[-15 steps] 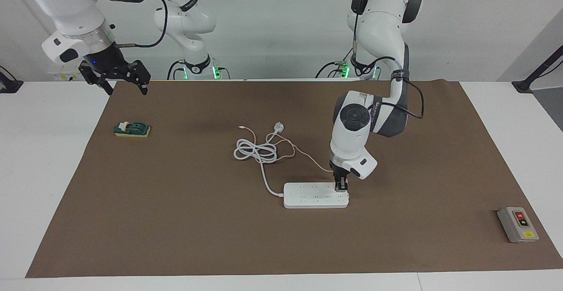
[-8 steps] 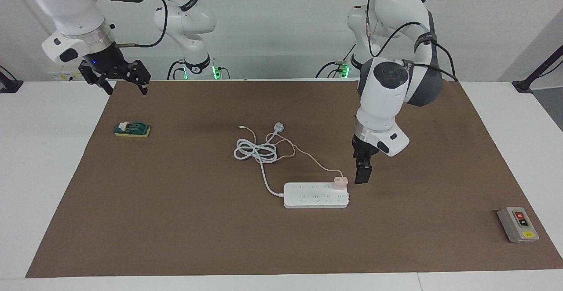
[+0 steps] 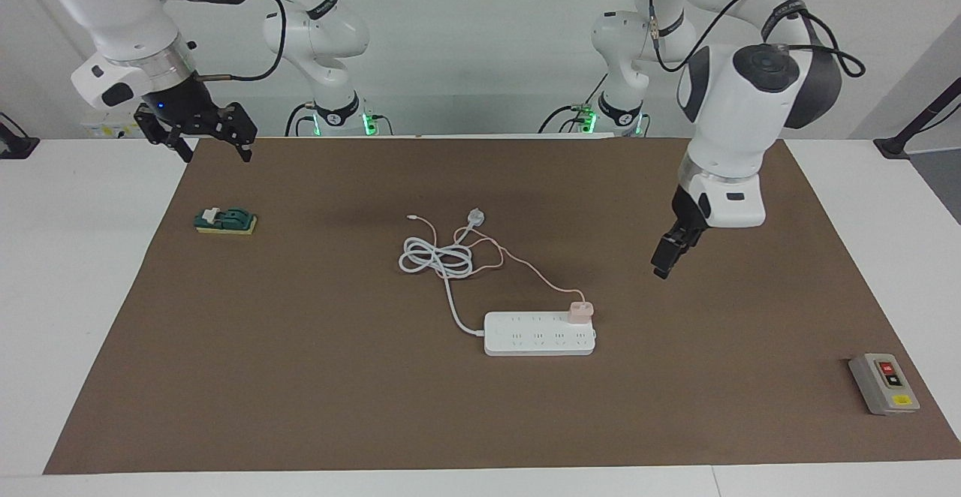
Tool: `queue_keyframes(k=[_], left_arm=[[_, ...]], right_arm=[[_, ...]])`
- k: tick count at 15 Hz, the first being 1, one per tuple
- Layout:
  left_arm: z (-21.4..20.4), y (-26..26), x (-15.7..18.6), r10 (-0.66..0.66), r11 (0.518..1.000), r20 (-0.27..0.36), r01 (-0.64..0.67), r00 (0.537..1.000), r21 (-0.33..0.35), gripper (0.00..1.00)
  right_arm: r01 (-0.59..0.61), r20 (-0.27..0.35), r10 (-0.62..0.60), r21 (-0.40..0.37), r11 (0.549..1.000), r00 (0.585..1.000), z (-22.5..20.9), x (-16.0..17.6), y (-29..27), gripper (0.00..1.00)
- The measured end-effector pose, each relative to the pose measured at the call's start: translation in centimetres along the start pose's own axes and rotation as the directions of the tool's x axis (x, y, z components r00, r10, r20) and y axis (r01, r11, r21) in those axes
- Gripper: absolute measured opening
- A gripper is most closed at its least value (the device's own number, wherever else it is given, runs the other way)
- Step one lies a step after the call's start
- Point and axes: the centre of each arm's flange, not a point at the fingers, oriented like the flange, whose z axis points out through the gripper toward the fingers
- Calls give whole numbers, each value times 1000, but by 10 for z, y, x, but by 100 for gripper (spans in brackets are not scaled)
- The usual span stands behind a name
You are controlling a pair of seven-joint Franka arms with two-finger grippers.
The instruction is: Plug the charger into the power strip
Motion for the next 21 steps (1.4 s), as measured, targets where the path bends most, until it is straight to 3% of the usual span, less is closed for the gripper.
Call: queue_keyframes(k=[5,8,13,18,21], left_arm=[[-28,-71,35,265,963,39,-266,963,30,100],[-58,-107,35,421,905,72,-424,904,30,100],[-76,-116,27,456,889,64,-458,888,24,100],[-74,-132,7,446,885,209,-464,870,42,100],[-86,-149,-18,449,881,237,-470,862,42,100]], right_arm=[[0,0,0,0,1000,1000,0,0,0,100],[0,0,0,0,1000,1000,0,0,0,100],[0,0,0,0,1000,1000,0,0,0,100],[0,0,0,0,1000,1000,0,0,0,100],[0,0,0,0,1000,1000,0,0,0,100]])
